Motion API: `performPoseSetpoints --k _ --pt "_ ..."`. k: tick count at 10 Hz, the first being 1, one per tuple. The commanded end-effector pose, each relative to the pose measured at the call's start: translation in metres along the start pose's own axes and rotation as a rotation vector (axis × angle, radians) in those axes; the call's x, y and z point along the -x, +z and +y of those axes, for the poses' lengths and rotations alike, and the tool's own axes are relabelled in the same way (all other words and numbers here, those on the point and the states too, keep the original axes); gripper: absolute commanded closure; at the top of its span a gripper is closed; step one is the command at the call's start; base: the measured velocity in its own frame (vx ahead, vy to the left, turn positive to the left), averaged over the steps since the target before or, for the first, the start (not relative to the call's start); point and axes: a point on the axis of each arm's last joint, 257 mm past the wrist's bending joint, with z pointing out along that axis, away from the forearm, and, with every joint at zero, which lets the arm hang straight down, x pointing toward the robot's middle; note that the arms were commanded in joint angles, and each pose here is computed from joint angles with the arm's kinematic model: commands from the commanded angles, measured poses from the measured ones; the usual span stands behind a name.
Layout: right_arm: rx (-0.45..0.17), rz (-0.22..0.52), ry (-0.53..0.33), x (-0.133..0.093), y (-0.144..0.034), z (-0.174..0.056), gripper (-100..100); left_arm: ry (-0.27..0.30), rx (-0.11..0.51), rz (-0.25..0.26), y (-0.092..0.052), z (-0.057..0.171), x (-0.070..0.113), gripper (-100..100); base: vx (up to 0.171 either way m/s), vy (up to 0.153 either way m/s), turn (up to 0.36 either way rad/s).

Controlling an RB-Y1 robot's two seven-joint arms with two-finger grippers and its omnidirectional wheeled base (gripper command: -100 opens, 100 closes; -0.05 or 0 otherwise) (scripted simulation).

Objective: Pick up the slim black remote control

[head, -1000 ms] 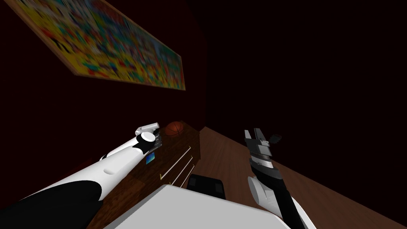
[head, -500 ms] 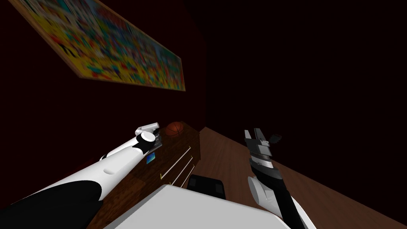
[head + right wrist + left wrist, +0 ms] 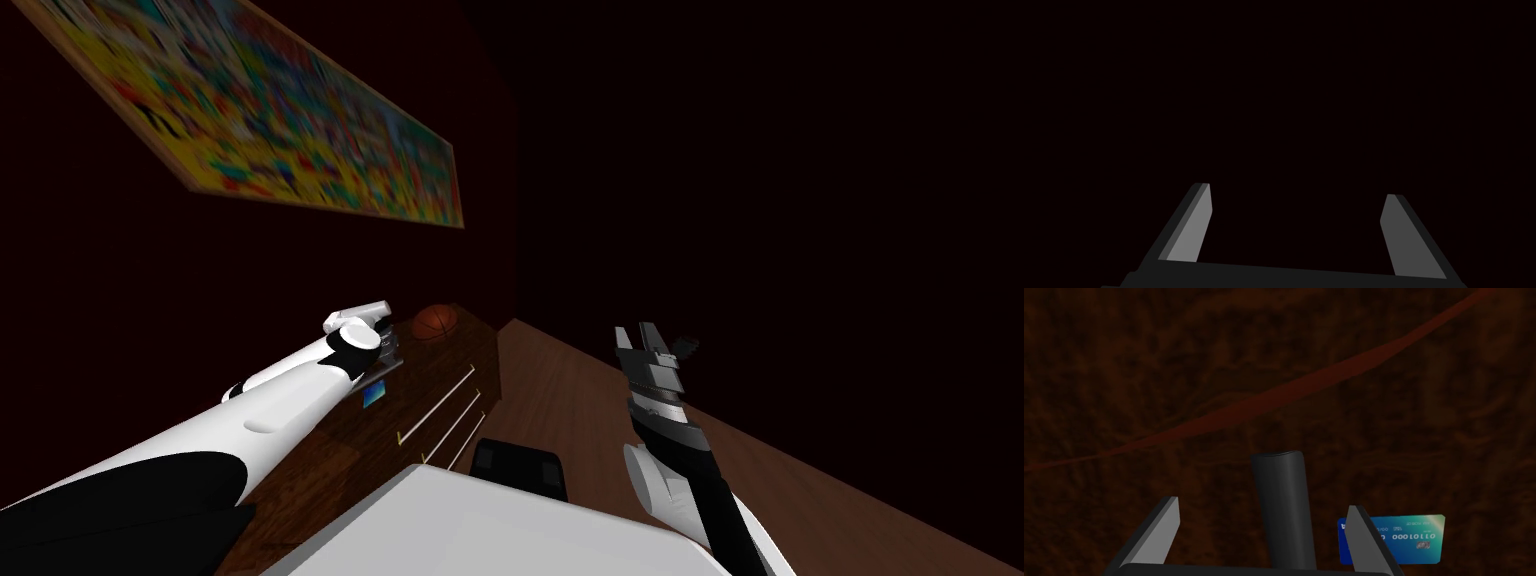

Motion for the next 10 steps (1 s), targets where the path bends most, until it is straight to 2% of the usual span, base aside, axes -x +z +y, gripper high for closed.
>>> performPoseSetpoints --k 1,2,3,6,10 --pt "0.0 0.0 0.0 0.0 0.0 0.0 0 0.009 -0.004 -0.002 -0.003 0.0 0.003 -100 -0.022 -0.107 0.005" --pt "0.0 0.0 0.0 0.0 0.0 0.0 0 0.003 -0.016 -0.004 -0.006 -0.004 0.005 -100 -0.013 -0.047 0.003" --pt "0.0 0.0 0.0 0.0 0.0 0.0 0 0.014 -0.036 -0.014 -0.014 -0.011 0.016 -100 -0.026 -0.071 -0.026" --pt "0.0 0.0 0.0 0.0 0.0 0.0 0 0.027 -0.051 -0.025 -0.02 -0.016 0.026 -100 -0.02 -0.11 -0.015" --pt "0.0 0.0 0.0 0.0 0.0 0.0 0 0.074 -0.075 -0.052 -0.039 -0.025 0.054 -100 -0.044 -0.175 -0.032"
